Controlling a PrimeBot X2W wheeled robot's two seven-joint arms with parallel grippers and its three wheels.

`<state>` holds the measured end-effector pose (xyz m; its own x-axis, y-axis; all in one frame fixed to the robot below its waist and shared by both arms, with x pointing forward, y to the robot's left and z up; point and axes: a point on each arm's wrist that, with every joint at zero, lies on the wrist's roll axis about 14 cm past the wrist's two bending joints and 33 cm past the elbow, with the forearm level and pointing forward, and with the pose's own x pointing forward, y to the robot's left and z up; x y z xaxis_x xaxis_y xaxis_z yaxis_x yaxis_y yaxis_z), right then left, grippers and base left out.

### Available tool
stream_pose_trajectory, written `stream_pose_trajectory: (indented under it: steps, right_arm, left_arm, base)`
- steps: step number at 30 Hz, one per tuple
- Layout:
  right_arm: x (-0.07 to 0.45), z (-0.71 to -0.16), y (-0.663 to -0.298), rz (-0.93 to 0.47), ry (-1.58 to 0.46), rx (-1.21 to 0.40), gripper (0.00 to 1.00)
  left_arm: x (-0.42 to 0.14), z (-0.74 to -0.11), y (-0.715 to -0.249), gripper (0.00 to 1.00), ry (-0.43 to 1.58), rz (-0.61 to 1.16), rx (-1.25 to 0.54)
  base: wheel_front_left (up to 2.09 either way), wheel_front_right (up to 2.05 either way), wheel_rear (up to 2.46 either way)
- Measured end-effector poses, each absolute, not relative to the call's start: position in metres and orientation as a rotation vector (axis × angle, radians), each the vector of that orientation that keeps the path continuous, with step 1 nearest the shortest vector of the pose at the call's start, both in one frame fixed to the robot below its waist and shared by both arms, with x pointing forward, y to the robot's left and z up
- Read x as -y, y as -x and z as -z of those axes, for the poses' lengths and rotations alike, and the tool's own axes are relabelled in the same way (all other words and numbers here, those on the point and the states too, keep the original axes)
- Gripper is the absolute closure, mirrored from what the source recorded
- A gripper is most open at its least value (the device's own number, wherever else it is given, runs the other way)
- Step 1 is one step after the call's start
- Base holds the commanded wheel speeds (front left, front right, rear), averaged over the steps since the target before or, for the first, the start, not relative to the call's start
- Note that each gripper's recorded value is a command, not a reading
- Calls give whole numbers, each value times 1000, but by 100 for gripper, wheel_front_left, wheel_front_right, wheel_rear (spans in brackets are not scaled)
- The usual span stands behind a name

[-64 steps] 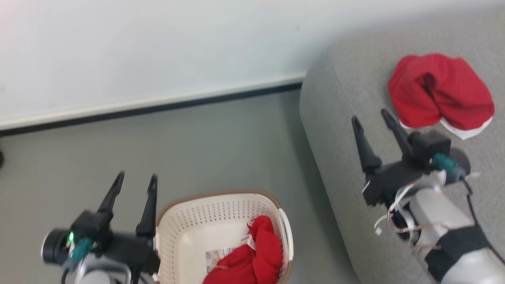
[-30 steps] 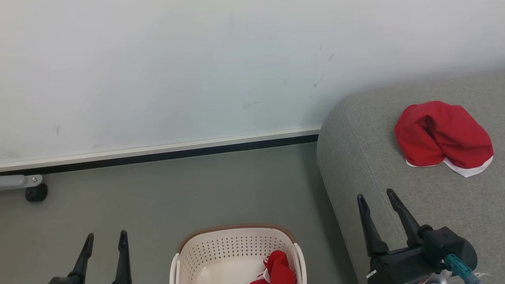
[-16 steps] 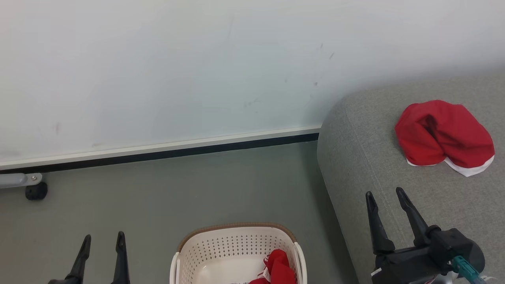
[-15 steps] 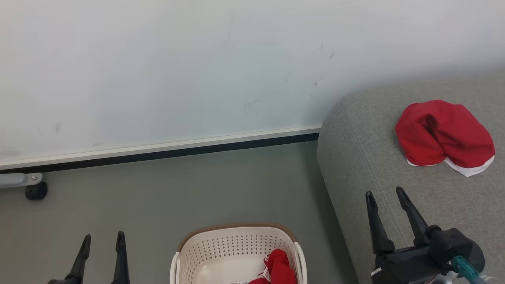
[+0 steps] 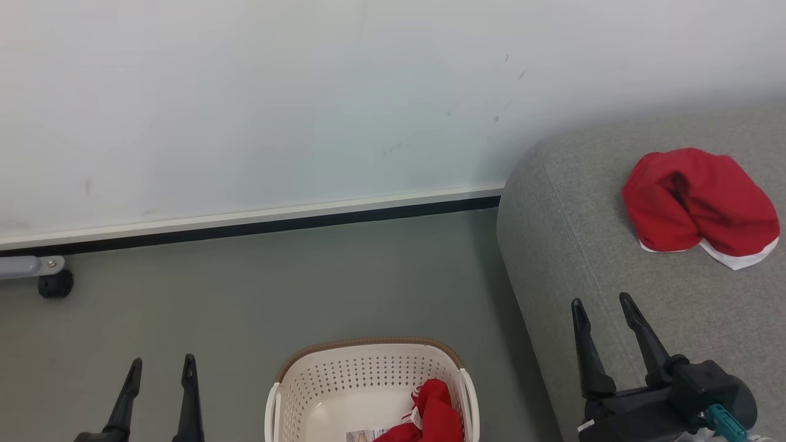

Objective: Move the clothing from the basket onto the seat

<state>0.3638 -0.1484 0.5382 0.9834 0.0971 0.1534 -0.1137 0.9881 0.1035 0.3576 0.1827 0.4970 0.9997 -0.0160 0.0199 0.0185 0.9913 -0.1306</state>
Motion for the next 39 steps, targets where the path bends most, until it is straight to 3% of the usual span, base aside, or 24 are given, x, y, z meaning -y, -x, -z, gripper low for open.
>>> stream_pose_trajectory:
  steps: [6, 14, 27, 39]
  right_arm:
    - [150, -533, -374, -96, -111, 136, 0]
    - [182, -533, -400, -19, -71, 146, 0]
    - [209, -544, -449, 47, -25, 213, 0]
    - [210, -545, -499, 49, 3, 271, 0]
  left_arm:
    - [-170, -492, -367, 0, 129, 61, 3]
    - [-113, -480, -399, 0, 112, 255, -42]
    - [-44, -394, -415, 0, 74, 465, -322]
    - [11, -305, -403, 0, 7, 675, -578]
  base:
    - [0, 0, 0]
    - [0, 0, 0]
    - [0, 0, 0]
    - [0, 0, 0]
